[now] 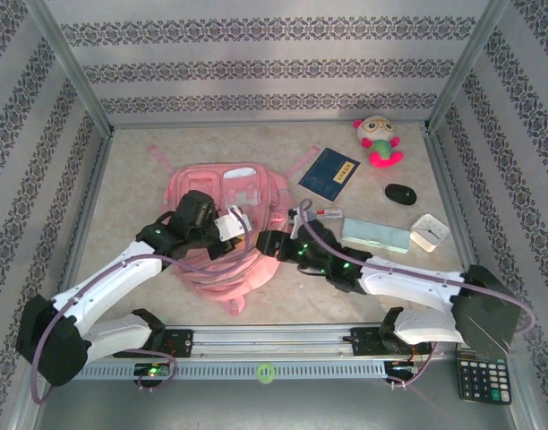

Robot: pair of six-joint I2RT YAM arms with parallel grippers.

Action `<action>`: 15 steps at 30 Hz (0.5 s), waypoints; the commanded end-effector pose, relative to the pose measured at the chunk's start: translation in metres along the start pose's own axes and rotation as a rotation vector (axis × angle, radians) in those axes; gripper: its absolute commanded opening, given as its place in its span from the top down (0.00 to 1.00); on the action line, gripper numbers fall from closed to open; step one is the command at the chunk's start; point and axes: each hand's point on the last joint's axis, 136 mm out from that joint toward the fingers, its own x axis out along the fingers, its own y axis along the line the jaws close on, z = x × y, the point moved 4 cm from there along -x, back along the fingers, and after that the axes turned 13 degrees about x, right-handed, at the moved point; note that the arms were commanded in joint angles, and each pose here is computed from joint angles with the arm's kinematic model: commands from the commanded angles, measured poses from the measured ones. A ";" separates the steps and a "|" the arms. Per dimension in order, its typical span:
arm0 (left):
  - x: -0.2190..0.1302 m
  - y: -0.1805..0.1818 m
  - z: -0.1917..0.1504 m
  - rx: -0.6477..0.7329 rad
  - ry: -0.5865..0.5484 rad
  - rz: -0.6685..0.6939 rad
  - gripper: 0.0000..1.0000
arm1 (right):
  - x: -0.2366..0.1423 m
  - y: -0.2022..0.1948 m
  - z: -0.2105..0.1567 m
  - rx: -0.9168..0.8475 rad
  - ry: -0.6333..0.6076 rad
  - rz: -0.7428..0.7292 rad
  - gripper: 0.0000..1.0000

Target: Pack the student bag

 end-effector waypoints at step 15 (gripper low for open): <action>-0.063 0.025 0.041 -0.052 -0.409 -0.015 1.00 | -0.054 -0.056 0.084 -1.067 0.261 0.061 0.53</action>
